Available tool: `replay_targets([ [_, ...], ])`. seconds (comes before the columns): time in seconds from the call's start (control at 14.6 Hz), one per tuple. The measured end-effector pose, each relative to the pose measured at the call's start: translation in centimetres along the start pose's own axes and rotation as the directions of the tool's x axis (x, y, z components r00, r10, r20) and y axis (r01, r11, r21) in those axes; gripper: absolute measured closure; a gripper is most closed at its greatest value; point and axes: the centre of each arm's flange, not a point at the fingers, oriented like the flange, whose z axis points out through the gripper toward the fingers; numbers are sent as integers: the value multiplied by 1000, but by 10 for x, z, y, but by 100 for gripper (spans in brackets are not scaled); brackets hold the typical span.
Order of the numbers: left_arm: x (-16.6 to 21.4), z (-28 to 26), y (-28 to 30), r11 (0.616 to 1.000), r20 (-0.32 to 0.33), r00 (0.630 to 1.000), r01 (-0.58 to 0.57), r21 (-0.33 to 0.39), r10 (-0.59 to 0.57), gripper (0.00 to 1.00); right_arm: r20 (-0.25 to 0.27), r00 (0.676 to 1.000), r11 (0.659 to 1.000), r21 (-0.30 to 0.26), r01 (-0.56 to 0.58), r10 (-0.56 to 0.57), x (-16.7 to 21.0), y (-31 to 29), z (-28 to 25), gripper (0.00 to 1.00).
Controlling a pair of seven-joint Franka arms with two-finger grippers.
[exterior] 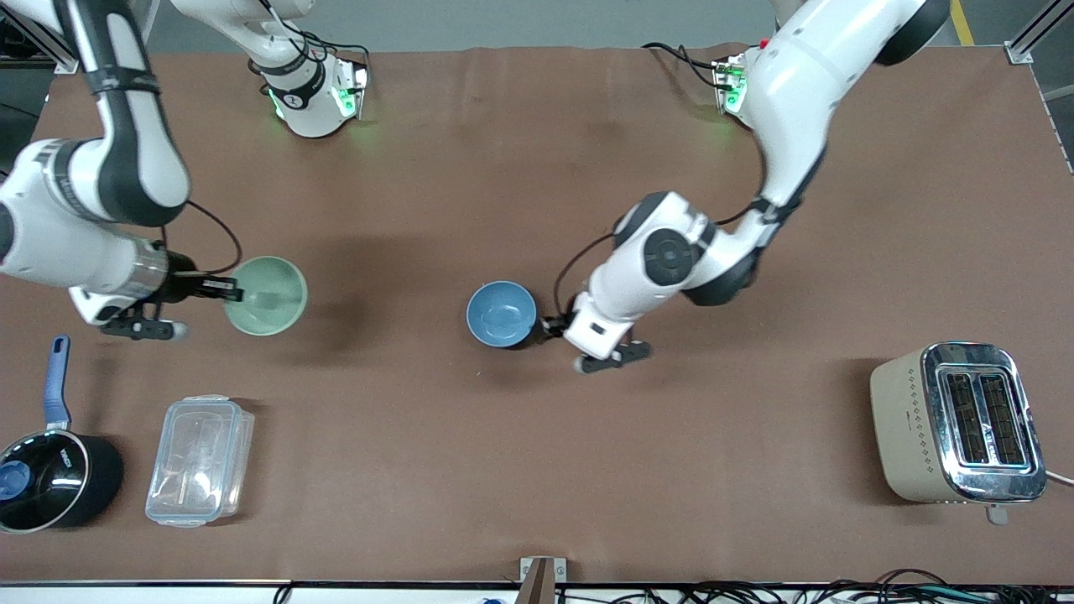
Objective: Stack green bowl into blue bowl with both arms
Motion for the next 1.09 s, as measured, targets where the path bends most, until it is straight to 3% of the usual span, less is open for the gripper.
replay_targets([
  [0.14,41,-96,-29,997,-64,998,-21,73,26,0,-7,998,998,10,-60,60,-15,-72,9,95],
  [0.34,70,-200,-78,958,-144,973,-143,250,182,0,-76,989,991,40,-125,127,-48,-178,23,95],
  [0.55,78,-276,-125,891,-118,931,-287,351,347,0,-115,975,981,70,-182,190,-73,-246,47,95],
  [0.68,77,-326,-161,864,-75,916,-341,370,394,0,-117,970,976,72,-205,212,-77,-276,69,95],
  [0.89,60,-372,-190,879,-44,926,-339,335,374,0,-124,965,972,72,-223,231,-72,-305,104,95],
  [1.09,32,-380,-194,879,-28,933,-327,347,358,0,-130,963,971,69,-228,235,-66,-311,127,95],
])
